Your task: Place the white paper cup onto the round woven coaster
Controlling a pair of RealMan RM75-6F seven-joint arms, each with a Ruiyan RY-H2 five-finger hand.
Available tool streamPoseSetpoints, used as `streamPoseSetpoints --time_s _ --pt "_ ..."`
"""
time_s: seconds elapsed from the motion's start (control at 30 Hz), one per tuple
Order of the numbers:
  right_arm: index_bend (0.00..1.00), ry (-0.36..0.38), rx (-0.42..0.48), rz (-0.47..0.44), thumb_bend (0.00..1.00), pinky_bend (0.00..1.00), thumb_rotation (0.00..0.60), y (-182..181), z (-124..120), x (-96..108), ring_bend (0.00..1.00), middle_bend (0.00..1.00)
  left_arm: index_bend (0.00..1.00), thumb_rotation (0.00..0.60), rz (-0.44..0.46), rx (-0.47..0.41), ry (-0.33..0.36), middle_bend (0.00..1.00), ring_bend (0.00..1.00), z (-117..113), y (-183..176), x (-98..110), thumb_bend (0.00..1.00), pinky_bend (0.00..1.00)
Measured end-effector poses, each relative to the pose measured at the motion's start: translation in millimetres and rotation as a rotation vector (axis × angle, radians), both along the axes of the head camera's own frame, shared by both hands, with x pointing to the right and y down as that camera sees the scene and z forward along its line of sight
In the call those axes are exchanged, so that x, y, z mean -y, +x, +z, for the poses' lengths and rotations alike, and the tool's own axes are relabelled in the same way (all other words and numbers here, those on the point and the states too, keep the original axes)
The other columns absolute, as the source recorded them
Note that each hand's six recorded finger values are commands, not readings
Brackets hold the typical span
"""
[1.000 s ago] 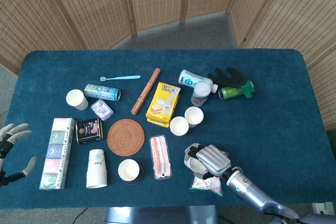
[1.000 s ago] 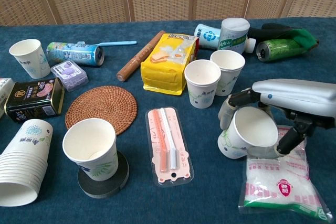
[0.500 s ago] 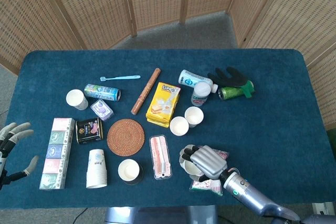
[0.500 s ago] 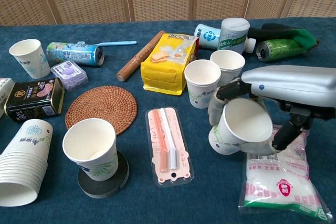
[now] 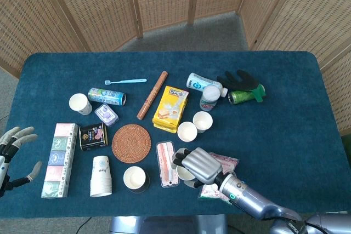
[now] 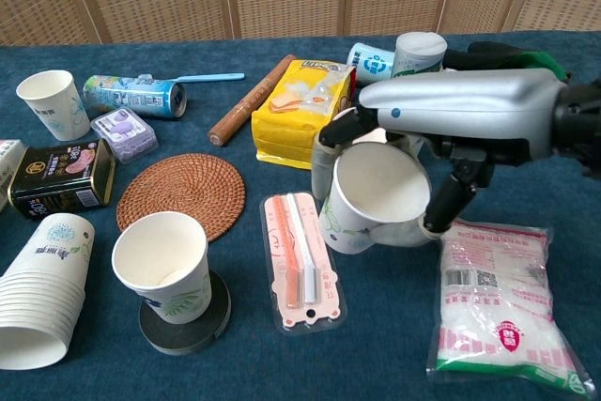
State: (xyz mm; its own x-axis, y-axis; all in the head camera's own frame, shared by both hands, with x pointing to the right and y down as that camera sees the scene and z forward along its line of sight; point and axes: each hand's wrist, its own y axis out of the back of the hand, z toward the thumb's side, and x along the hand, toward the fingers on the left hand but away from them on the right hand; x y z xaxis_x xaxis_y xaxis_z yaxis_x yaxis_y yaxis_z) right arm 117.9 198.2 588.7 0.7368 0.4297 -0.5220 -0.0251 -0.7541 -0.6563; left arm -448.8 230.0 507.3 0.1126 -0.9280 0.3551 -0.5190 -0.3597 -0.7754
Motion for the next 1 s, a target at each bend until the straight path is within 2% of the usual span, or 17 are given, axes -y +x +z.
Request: streamPoseSetpoints --time_s 0.57,1.0 --pt "0.36 0.014 -0.013 -0.087 0.36 0.61 0.600 -59 -3 20 0.21 0.29 0.21 0.501 0.001 -0.001 -0.013 0.17 0.05 8 -3 4 0.42 0.00" --pt "0.36 0.018 -0.061 -0.136 0.36 0.61 0.600 -102 11 36 0.21 0.29 0.21 0.500 -0.026 0.006 -0.025 0.17 0.05 12 -11 2 0.42 0.00"
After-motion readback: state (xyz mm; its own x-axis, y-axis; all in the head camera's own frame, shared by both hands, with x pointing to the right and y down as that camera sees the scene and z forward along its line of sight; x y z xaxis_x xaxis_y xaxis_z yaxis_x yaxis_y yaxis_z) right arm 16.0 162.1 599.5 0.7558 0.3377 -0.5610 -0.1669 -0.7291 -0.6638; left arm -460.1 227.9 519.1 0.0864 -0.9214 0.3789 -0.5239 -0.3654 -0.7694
